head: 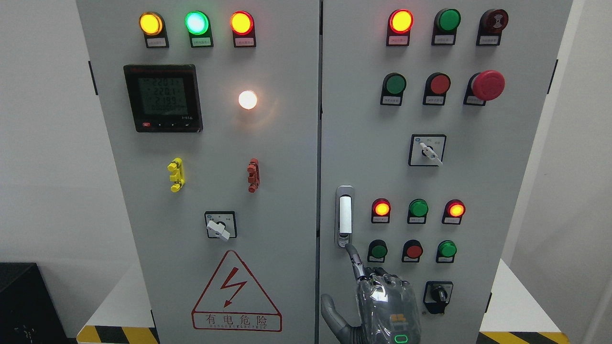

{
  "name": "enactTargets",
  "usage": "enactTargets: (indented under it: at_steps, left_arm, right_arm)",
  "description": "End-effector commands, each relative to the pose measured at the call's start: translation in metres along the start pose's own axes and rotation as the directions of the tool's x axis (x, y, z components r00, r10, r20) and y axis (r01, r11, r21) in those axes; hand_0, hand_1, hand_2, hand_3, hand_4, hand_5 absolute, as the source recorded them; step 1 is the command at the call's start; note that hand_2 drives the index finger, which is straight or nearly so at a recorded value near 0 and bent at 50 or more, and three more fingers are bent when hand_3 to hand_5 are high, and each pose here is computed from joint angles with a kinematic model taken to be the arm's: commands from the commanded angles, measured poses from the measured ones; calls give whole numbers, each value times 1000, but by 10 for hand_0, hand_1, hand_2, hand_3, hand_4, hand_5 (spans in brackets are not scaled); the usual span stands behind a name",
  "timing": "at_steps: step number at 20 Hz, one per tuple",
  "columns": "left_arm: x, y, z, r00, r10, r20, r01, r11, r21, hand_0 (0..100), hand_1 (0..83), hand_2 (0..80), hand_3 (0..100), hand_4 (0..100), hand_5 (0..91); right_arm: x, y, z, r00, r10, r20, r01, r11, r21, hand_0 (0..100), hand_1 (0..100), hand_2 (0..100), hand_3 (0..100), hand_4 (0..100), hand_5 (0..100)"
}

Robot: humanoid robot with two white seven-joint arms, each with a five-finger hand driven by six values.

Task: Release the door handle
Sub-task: 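Move the right hand up alongside the silver handle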

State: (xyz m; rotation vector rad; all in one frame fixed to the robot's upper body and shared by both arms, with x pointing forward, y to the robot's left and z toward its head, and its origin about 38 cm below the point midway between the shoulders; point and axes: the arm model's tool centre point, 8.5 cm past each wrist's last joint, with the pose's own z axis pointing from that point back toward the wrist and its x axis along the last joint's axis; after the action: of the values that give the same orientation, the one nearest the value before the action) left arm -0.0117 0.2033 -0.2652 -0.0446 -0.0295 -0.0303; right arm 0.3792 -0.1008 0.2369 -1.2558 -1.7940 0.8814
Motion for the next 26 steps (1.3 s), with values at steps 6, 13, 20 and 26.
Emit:
enactTargets:
  at_steps: [6, 13, 20, 26]
  left_arm:
    - [0, 0, 0, 1000, 0, -1, 0, 1000, -1, 0, 0, 44, 108, 4, 0]
    - [0, 0, 0, 1000, 0, -1, 0, 1000, -1, 0, 0, 43, 106, 4, 0]
    - [0, 1, 0, 1000, 0, -1, 0, 1000, 1, 0, 0, 43, 106, 4, 0]
    - [0, 0, 0, 1000, 0, -1, 0, 1000, -1, 0, 0, 44, 105, 4, 0]
  right_arm:
    - [-4, -19, 1, 999, -44, -11, 43, 998, -41, 277, 299, 331, 690, 666, 711]
    - [-5, -24, -6, 999, -37, -8, 37, 998, -59, 239, 300, 572, 774, 652, 676]
    - [-10, -29, -15, 999, -32, -20, 31, 999, -34, 236, 311, 689, 925, 738, 686]
    - [-10, -37, -25, 999, -30, -30, 29, 998, -60, 224, 332, 709, 953, 751, 700]
